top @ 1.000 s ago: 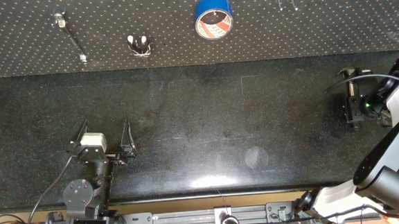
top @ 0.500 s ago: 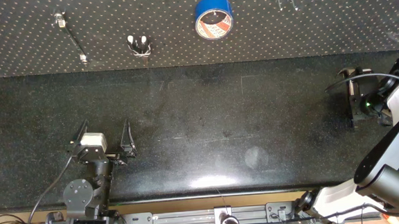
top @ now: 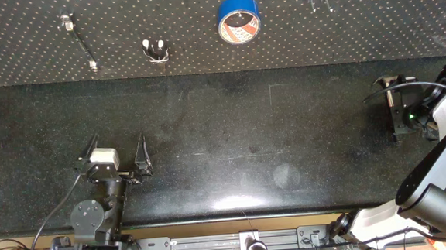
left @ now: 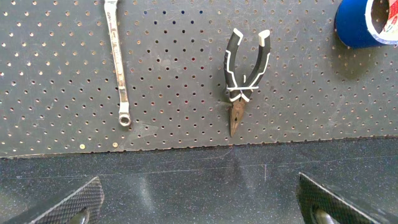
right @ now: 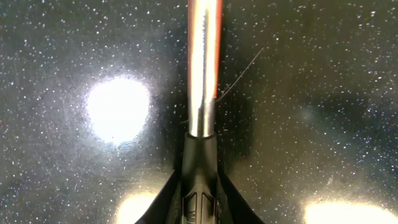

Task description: Place Tools Onto Pegboard

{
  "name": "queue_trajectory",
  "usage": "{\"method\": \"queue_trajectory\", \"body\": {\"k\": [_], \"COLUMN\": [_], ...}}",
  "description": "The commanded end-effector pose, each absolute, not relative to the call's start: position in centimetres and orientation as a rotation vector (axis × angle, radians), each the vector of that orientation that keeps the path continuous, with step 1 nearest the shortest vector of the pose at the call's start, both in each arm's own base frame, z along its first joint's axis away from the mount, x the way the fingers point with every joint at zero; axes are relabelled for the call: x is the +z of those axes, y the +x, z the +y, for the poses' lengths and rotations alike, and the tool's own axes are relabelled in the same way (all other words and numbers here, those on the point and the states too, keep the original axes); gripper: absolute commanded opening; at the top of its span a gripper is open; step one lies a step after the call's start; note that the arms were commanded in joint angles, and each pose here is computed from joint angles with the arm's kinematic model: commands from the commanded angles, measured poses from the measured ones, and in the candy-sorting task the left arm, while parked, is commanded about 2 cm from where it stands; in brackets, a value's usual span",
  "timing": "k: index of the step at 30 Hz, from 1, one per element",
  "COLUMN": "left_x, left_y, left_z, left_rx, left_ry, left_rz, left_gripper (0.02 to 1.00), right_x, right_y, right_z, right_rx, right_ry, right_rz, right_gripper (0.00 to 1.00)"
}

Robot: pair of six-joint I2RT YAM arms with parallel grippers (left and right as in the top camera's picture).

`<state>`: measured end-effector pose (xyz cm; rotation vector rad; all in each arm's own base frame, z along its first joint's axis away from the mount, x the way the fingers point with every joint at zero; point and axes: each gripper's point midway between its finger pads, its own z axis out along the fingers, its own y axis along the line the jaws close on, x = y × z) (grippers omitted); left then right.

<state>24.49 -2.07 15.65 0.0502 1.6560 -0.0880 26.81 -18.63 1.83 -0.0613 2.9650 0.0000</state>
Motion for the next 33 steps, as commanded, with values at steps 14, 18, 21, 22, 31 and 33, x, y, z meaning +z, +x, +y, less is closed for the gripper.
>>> {"method": "queue_trajectory", "body": {"k": [14,18,21,22,31,33], "left_x": [15.5,15.5,15.5,15.5,15.5,15.5], "left_y": [24.5,24.5,24.5,24.5,24.5,24.5], "left_z": [-2.3,-2.3,-2.3,-2.3,-2.3,-2.3], "left_rx": [-0.093,-0.093,-0.093,-0.093,-0.093,-0.093], "left_ry": [0.069,0.069,0.069,0.069,0.069,0.069], "left_rz": [1.654,1.654,1.654,1.654,1.654,1.654], "left_gripper": [0.996,0.996,0.996,0.996,0.996,0.996], "right_x": [15.9,23.6,28.8,30.1,31.1,29.5], "right_y": [30.1,32.2,32.7,32.6,34.0,35.5], "right_z": [-14.7,-8.1,-3.1,-2.2,0.1,-0.3], "right_rx": [-0.126,-0.095,-0.013,0.008,0.072,0.057], "right_ry": [-0.096,-0.122,-0.165,-0.167,-0.116,-0.07], "right_rz": [2.529,2.262,2.062,2.012,1.969,2.011], "right_gripper": [0.075,0.073,0.075,0.073,0.073,0.075]}}
